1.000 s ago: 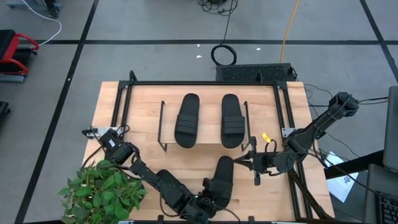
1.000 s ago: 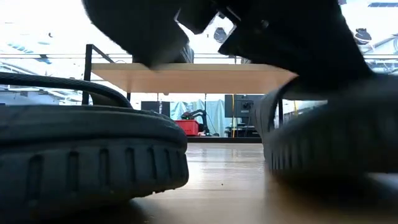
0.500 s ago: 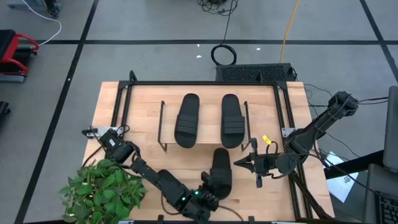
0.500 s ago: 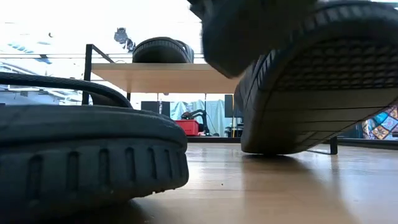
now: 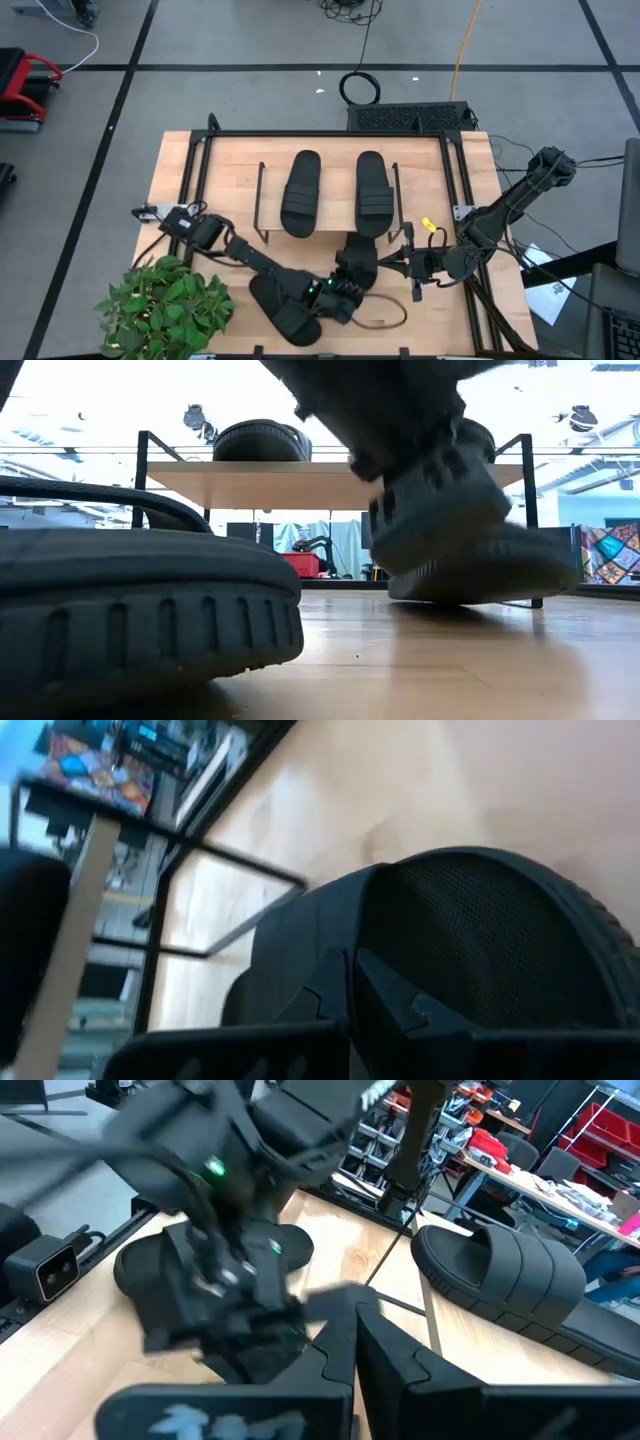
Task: Pick and place slides into the shelf
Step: Put the right slide under the shelf, then put the slide under the shelf
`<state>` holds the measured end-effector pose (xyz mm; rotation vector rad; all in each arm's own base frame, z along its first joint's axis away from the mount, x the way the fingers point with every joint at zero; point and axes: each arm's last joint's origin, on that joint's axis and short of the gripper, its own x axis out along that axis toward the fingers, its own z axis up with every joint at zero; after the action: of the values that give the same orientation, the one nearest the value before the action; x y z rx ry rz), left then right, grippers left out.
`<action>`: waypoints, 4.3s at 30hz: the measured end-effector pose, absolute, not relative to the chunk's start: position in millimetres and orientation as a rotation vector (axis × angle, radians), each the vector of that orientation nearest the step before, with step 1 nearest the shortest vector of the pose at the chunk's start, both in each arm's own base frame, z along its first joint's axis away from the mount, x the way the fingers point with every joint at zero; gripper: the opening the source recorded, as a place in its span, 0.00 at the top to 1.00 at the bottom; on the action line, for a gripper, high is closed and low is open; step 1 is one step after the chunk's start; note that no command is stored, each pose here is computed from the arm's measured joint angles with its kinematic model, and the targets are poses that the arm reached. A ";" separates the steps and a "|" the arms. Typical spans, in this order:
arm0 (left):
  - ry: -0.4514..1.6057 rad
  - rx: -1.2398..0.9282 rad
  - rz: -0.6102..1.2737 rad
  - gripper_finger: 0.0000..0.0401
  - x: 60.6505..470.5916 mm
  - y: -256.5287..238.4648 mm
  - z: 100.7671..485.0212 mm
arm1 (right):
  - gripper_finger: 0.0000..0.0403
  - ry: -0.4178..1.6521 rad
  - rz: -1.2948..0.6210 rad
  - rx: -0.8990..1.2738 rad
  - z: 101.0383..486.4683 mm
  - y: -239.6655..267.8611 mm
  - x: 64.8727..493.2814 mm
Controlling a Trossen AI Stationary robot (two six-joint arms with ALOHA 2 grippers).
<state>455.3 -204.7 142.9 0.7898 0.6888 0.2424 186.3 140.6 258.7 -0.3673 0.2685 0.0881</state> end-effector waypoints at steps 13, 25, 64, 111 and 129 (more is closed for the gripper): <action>0.712 0.687 0.289 1.00 471.3 -163.2 138.3 | 1.00 0.269 0.088 -0.367 258.7 140.6 186.3; 0.720 0.579 0.272 1.00 477.4 -147.0 136.9 | 1.00 0.269 0.087 -0.356 258.7 140.6 186.3; 0.751 0.441 0.035 1.00 461.2 -201.6 132.7 | 1.00 0.269 0.119 -0.370 258.7 141.5 186.2; 0.621 0.616 0.033 1.00 353.1 -243.8 235.3 | 1.00 0.014 0.131 -0.518 286.2 207.0 147.3; 0.137 0.172 -0.020 1.00 233.6 -155.6 205.6 | 0.97 0.180 0.103 -0.763 215.9 253.4 195.5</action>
<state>233.6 -155.6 205.6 0.1722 0.1367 -0.0204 195.5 253.4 215.9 -0.7626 0.1800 0.1030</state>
